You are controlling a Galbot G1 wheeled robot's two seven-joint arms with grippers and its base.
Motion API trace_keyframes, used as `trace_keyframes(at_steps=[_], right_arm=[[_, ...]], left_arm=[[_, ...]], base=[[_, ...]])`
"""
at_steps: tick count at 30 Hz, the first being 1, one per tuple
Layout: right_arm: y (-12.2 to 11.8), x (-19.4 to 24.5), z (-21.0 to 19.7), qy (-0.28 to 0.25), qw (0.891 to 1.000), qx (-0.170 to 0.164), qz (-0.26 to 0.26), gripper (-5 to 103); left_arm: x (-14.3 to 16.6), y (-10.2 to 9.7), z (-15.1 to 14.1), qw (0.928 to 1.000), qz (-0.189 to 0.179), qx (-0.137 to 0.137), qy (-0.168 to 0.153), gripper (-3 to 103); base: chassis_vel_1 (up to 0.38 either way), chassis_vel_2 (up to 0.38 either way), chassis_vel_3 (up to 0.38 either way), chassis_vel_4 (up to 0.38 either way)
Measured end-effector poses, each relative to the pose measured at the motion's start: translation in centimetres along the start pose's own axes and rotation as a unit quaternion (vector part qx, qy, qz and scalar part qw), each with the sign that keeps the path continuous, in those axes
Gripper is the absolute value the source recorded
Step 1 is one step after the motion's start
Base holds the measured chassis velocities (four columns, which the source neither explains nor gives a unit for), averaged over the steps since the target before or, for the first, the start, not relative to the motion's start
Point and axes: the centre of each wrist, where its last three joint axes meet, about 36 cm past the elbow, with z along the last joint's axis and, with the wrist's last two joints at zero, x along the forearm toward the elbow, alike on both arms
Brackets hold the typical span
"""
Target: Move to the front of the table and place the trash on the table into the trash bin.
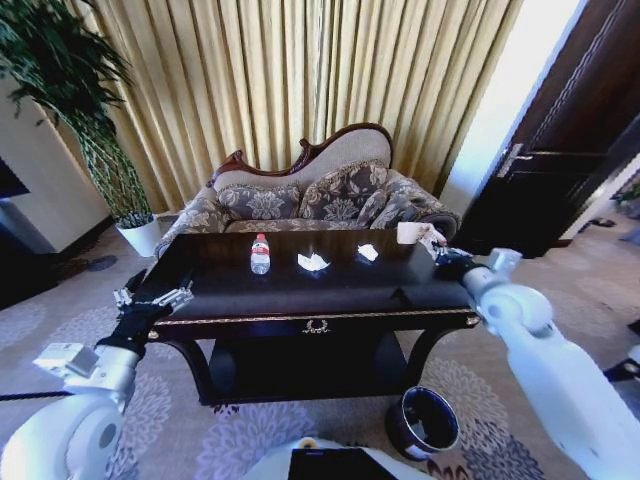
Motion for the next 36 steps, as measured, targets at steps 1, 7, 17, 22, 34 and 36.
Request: trace_keyframes(at_steps=[1,7,17,22,34,36], right_arm=[[0.7,0.9,-0.2,-0.009,1.0,0.001,-0.007,0],[3.7,4.8,0.9,-0.037,0.999,0.018,-0.011,0],[5.7,8.4,3.1,-0.039,0.999,0.027,0.006,0],[6.5,9.0,2.6,-0.038,0.999,0.029,-0.003,0],[7.2,9.4,2.7,-0.035,0.999,0.018,-0.01,0],[7.2,9.4,2.7,-0.036,0.999,0.018,-0.01,0]], left_arm=[[0.0,0.0,0.0,1.0,-0.001,0.001,0.0,100],[0.0,0.1,0.0,1.0,-0.007,0.006,0.001,100],[-0.1,0.3,-0.3,0.9998,-0.009,0.015,0.011,100],[-0.1,0.3,-0.4,0.9997,-0.008,0.017,0.018,100],[-0.1,0.3,-0.4,0.9996,-0.008,0.018,0.019,100],[-0.1,0.3,-0.4,0.9996,-0.008,0.018,0.019,100]], base=[[0.0,0.0,0.0,0.0],[0.0,0.0,0.0,0.0],[0.0,0.0,0.0,0.0],[0.0,0.0,0.0,0.0],[0.0,0.0,0.0,0.0],[0.0,0.0,0.0,0.0]])
